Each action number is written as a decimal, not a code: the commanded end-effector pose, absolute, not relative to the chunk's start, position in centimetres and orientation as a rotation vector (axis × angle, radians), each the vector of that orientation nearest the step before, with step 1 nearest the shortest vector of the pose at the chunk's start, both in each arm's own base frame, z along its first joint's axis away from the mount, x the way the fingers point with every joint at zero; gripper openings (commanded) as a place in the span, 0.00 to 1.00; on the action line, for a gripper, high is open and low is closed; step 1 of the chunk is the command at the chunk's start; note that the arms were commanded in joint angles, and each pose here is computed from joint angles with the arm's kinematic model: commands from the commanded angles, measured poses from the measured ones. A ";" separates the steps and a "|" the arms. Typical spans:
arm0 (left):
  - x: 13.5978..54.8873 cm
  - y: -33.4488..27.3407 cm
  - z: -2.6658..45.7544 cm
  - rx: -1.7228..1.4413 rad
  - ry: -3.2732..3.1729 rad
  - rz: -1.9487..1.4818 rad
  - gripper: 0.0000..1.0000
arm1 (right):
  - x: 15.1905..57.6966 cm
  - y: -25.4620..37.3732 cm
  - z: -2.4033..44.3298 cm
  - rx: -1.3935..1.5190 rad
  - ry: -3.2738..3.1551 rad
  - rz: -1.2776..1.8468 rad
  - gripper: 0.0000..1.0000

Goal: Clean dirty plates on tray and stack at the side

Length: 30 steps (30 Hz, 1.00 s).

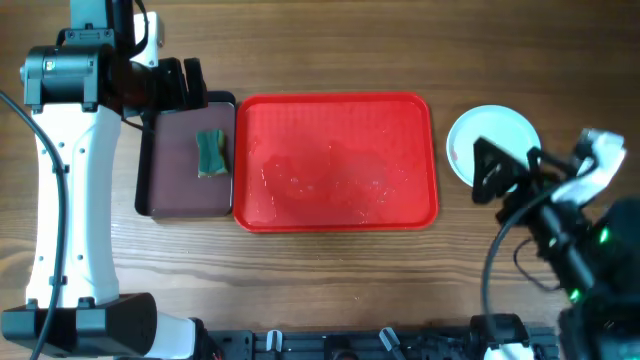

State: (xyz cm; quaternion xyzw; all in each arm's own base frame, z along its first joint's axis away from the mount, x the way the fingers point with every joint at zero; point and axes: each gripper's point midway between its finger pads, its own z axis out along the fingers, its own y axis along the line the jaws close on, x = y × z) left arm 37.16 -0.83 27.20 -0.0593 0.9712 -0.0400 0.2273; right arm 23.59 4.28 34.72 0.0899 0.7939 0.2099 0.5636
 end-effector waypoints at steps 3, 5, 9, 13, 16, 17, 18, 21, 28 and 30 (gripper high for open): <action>37.2 -1.0 27.3 -0.158 2.675 -0.125 1.00 | 23.4 4.1 28.6 -0.033 1.721 0.307 1.00; 37.2 -1.0 27.3 -0.158 2.675 -0.125 1.00 | 23.6 4.2 26.8 -0.057 1.649 0.294 1.00; 37.2 -1.0 27.3 -0.158 2.675 -0.125 1.00 | 23.9 4.6 23.4 -0.093 1.551 0.296 1.00; 37.2 -1.0 27.3 -0.158 2.675 -0.125 1.00 | 24.0 5.0 20.4 -0.107 1.531 0.306 1.00; 37.2 -1.0 27.3 -0.158 2.675 -0.125 1.00 | 24.0 5.1 18.6 -0.108 1.546 0.310 1.00; 37.2 -1.0 27.3 -0.158 2.675 -0.125 1.00 | 24.1 5.1 18.1 -0.108 1.549 0.310 1.00; 37.2 -1.0 27.3 -0.158 2.675 -0.125 1.00 | 24.1 5.0 17.8 -0.102 1.561 0.304 1.00; 37.2 -1.0 27.3 -0.158 2.675 -0.125 1.00 | 24.1 4.9 17.9 -0.096 1.560 0.304 0.99; 37.2 -1.0 27.3 -0.158 2.675 -0.125 1.00 | 24.1 4.9 17.8 -0.096 1.561 0.303 1.00; 37.2 -1.0 27.3 -0.158 2.675 -0.125 1.00 | 24.1 4.9 17.8 -0.096 1.561 0.303 1.00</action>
